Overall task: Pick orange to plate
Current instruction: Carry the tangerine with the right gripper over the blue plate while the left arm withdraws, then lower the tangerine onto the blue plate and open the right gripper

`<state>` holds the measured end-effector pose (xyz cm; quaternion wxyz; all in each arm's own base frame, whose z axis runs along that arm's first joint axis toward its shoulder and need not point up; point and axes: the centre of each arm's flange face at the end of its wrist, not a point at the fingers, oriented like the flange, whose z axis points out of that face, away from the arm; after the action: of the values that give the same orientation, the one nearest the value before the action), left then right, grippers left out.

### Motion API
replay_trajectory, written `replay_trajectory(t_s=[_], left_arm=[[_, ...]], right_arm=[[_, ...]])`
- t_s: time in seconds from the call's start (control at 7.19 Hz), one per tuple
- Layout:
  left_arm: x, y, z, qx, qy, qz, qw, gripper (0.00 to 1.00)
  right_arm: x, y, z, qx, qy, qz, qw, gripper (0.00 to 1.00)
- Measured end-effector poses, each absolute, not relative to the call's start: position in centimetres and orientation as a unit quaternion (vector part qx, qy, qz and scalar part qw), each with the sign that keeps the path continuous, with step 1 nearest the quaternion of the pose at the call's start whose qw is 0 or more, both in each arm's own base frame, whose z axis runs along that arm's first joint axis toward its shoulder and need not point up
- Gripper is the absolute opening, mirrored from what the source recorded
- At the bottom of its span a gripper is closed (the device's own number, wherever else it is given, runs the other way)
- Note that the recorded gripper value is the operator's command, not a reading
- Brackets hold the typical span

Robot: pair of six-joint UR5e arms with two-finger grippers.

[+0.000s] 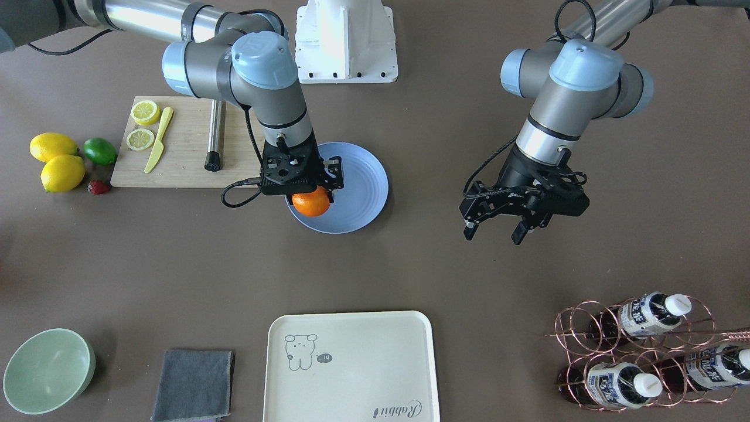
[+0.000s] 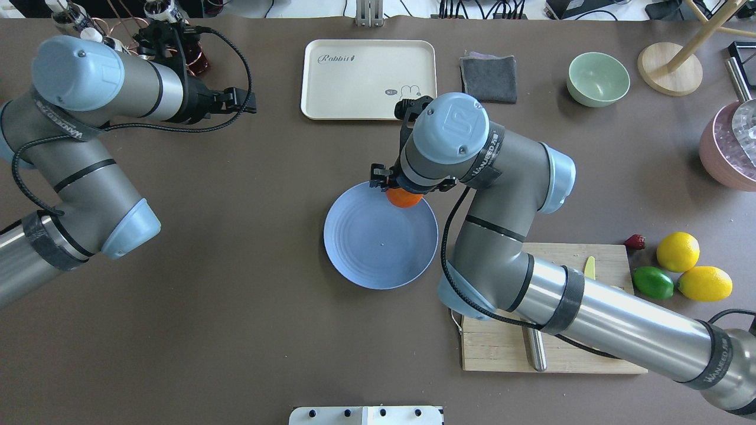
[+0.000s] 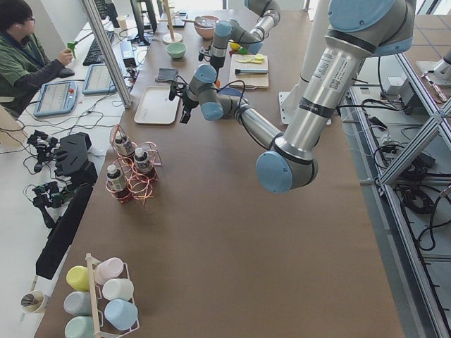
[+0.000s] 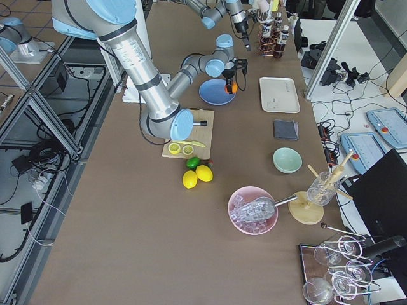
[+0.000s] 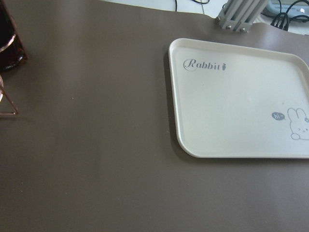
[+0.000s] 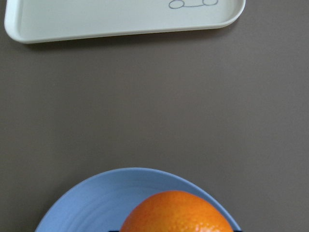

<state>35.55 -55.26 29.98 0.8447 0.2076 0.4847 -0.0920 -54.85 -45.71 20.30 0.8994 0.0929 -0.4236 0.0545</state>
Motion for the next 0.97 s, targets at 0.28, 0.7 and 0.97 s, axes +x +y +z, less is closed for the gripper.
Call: replay_trajectory(t_s=[0.28, 0.7, 0.97], left_arm=[[31.0, -54.4, 33.6, 0.189, 0.484, -0.007, 0.854, 0.98], [28.0, -54.1, 36.5, 0.155, 0.480, 0.032, 0.863, 0.98], [26.3, -54.4, 36.2, 0.149, 0.479, 0.039, 0.864, 0.98]], right_arm=[[-58.4, -41.9, 20.0, 0.098, -0.418, 0.046, 0.902, 0.00], [-61.1, -40.9, 22.0, 0.099, -0.398, 0.041, 0.911, 0.00], [-61.9, -41.2, 22.7, 0.098, -0.389, 0.043, 0.915, 1.00]])
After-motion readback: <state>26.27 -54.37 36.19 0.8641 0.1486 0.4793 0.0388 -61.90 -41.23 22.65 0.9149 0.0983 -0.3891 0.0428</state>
